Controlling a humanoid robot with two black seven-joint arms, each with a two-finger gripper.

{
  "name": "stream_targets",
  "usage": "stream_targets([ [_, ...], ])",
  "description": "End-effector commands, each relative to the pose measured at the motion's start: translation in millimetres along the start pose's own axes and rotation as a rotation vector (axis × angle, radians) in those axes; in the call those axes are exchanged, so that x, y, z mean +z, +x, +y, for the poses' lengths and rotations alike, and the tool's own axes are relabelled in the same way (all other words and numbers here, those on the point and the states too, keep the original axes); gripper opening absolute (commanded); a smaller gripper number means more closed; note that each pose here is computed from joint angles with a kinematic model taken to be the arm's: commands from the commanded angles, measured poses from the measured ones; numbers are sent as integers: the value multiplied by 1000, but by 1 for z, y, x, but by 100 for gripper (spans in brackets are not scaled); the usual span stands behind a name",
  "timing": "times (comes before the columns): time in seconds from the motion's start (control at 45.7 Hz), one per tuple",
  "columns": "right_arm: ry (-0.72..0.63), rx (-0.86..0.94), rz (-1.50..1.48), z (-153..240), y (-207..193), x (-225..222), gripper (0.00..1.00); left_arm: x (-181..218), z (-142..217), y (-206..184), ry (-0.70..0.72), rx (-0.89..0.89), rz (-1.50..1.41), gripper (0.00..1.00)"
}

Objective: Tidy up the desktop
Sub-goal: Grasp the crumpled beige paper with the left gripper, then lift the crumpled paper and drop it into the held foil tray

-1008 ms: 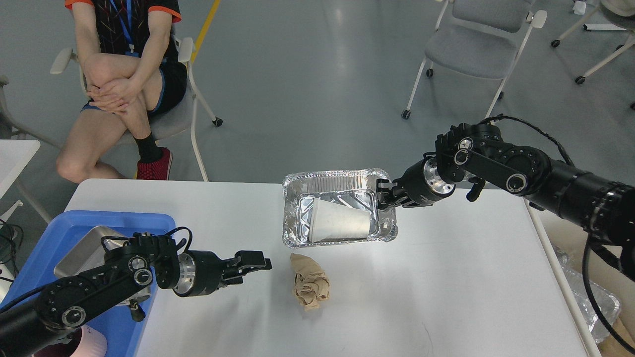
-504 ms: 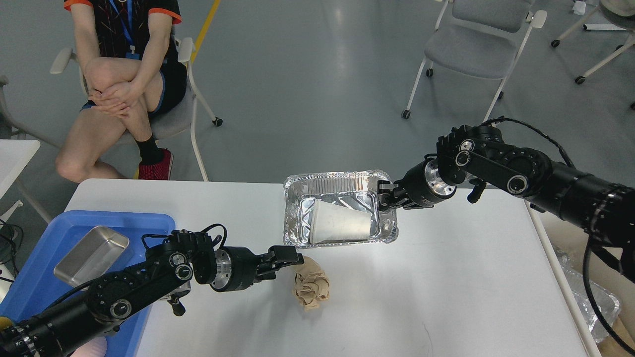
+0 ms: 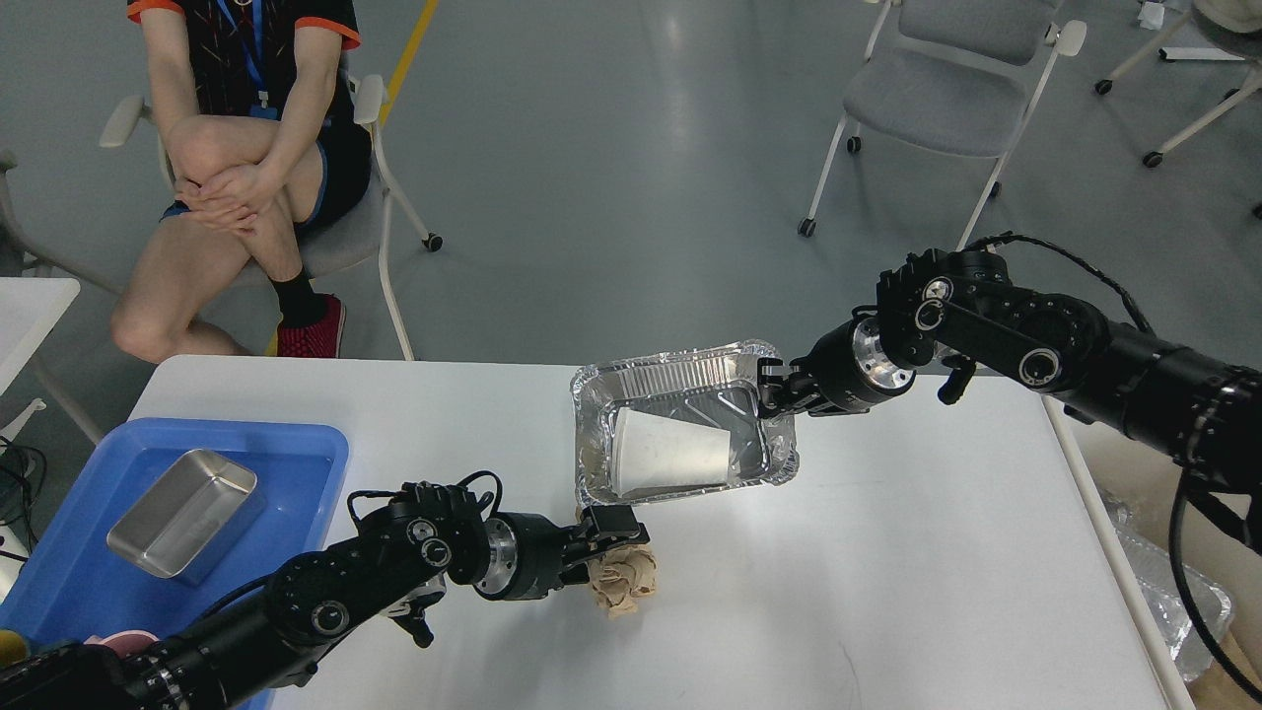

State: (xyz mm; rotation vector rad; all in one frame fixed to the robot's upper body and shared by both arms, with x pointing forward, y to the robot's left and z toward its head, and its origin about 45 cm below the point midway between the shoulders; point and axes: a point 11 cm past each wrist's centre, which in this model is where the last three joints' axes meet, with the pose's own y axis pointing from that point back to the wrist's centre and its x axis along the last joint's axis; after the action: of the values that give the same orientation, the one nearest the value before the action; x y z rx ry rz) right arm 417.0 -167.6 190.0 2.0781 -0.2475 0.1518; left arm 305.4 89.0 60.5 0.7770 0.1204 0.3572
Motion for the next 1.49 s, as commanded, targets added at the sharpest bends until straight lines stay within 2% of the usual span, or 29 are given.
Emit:
stream_targets([
  [0.0, -1, 1, -1, 0, 0, 1, 0, 2, -5, -1, 2, 27, -5, 94],
  [0.153, -3, -1, -2, 0, -1, 2, 0, -2, -6, -3, 15, 28, -15, 75],
  [0.329, -3, 5, -6, -1, -1, 3, 0, -14, -8, -13, 59, 0, -53, 35],
  [0.504, -5, 7, -6, -1, 0, 3, 0, -17, -10, -19, 73, -17, -69, 14],
  [0.569, -5, 7, -6, -1, 0, 3, 0, -16, -11, -20, 72, -19, -73, 3],
  [0.788, -8, 5, -11, -3, -2, 6, 0, -4, -2, -9, 52, -2, -119, 0],
  [0.964, -9, 5, -10, -3, -2, 6, 0, 4, 29, 7, 32, 19, -176, 0],
  [1.029, -9, 9, -11, -3, -2, 6, 0, 7, 58, 14, 25, 34, -218, 0],
  [1.292, -7, 10, -9, -4, -2, 4, 0, -33, 143, 23, 93, 58, -206, 1],
  [1.467, -6, -1, -7, -3, -3, 4, 0, -26, 216, 36, 91, 95, -194, 1],
])
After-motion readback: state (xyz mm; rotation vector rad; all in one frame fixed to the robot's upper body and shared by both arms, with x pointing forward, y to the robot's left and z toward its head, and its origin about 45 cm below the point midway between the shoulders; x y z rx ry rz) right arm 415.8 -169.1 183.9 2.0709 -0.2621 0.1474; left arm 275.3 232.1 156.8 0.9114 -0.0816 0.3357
